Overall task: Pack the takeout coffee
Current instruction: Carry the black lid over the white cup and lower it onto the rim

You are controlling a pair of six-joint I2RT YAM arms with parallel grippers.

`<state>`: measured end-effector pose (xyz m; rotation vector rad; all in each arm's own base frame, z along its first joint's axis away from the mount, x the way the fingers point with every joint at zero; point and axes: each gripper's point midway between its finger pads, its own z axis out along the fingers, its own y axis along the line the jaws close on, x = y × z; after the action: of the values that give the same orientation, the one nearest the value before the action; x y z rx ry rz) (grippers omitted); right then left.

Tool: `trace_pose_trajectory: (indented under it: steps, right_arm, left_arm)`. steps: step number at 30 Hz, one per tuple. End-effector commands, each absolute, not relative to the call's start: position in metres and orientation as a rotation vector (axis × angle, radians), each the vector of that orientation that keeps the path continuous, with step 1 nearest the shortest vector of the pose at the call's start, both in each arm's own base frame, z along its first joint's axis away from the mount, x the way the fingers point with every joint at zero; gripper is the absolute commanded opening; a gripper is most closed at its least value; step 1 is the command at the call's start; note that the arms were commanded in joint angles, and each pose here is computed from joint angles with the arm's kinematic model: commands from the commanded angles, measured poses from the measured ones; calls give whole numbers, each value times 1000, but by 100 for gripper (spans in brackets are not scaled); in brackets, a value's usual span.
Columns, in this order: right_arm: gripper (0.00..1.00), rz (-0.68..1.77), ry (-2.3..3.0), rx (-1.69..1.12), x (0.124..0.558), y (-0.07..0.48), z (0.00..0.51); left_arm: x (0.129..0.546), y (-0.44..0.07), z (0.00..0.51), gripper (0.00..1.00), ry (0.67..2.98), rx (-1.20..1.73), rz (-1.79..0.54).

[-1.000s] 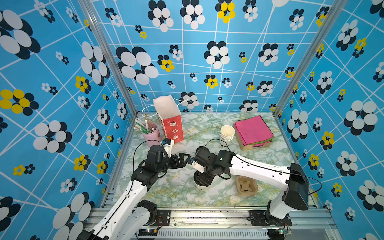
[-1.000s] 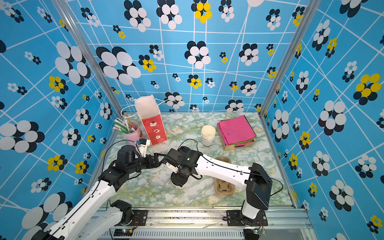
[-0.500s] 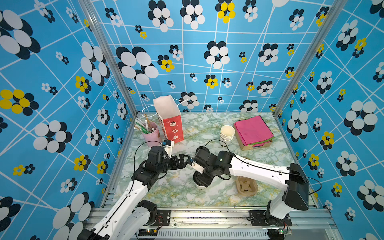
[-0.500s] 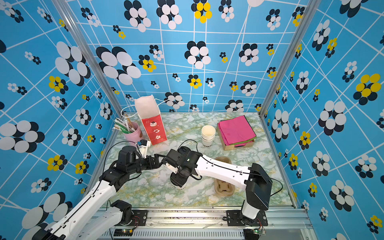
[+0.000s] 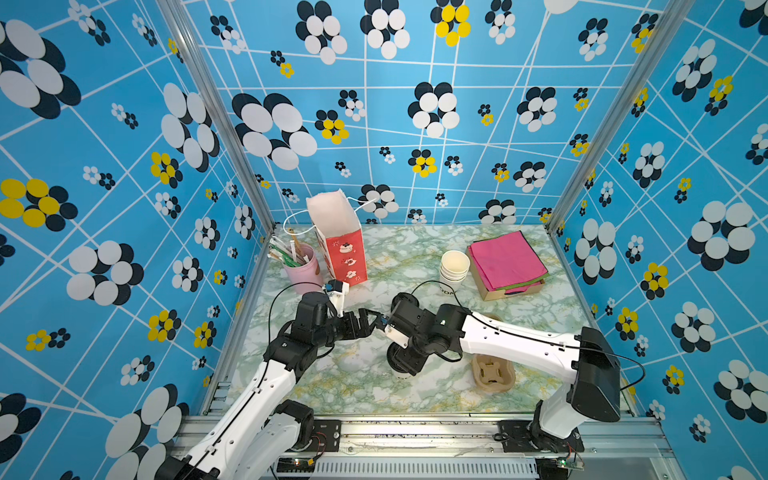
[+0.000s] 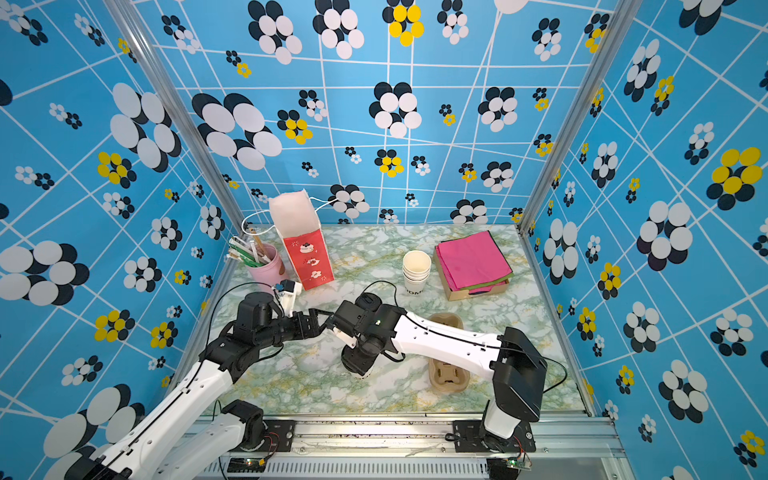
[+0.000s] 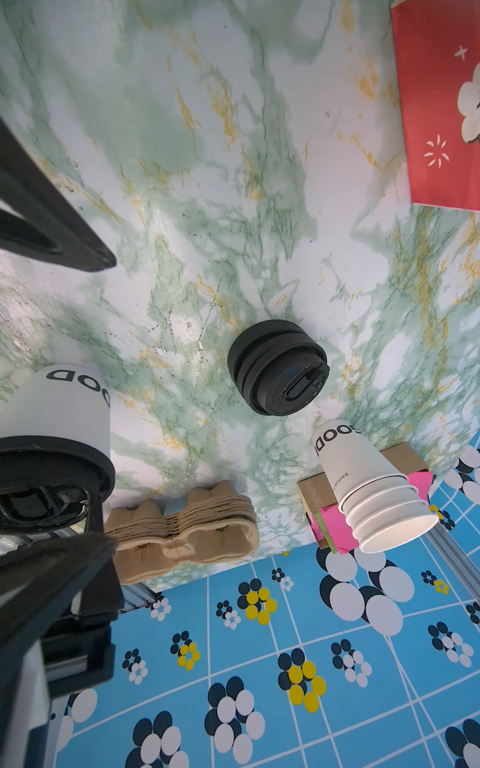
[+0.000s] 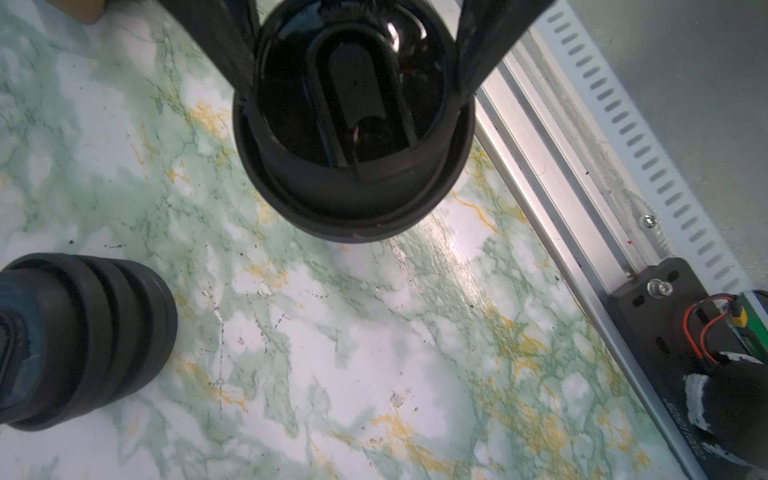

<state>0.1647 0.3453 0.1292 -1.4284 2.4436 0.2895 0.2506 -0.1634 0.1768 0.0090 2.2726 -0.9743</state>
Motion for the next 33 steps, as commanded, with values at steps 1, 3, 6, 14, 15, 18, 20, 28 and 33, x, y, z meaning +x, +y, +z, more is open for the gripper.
trace_pose_trajectory:
  steps: [1,3,6,14,15,18,20,28,33]
  right_arm:
    - [60,124,2608,-1492,147,309,86]
    - [60,105,2612,-1491,147,306,83]
    - [59,65,2628,-1494,147,298,76]
    - [53,-9,2661,-1510,143,286,61]
    - [53,-19,2667,-1515,143,284,60]
    - [53,-70,2683,-1538,140,279,53]
    - [53,-95,2689,-1557,137,276,50]
    - [53,-175,2739,-1576,128,261,38]
    - [53,-243,2782,-1593,123,250,28]
  left_arm:
    - [248,-164,170,99,2292,-5,-992]
    - [248,-164,169,99,2295,-9,-994]
    - [248,-164,168,99,2299,-15,-996]
    - [248,-164,165,99,2307,-25,-997]
    - [248,-164,164,99,2309,-25,-997]
    - [248,-163,164,99,2312,-30,-995]
    - [246,-163,162,99,2319,-34,-995]
    - [240,-163,159,100,2336,-43,-1015]
    - [231,-169,153,94,2373,-36,-1068]
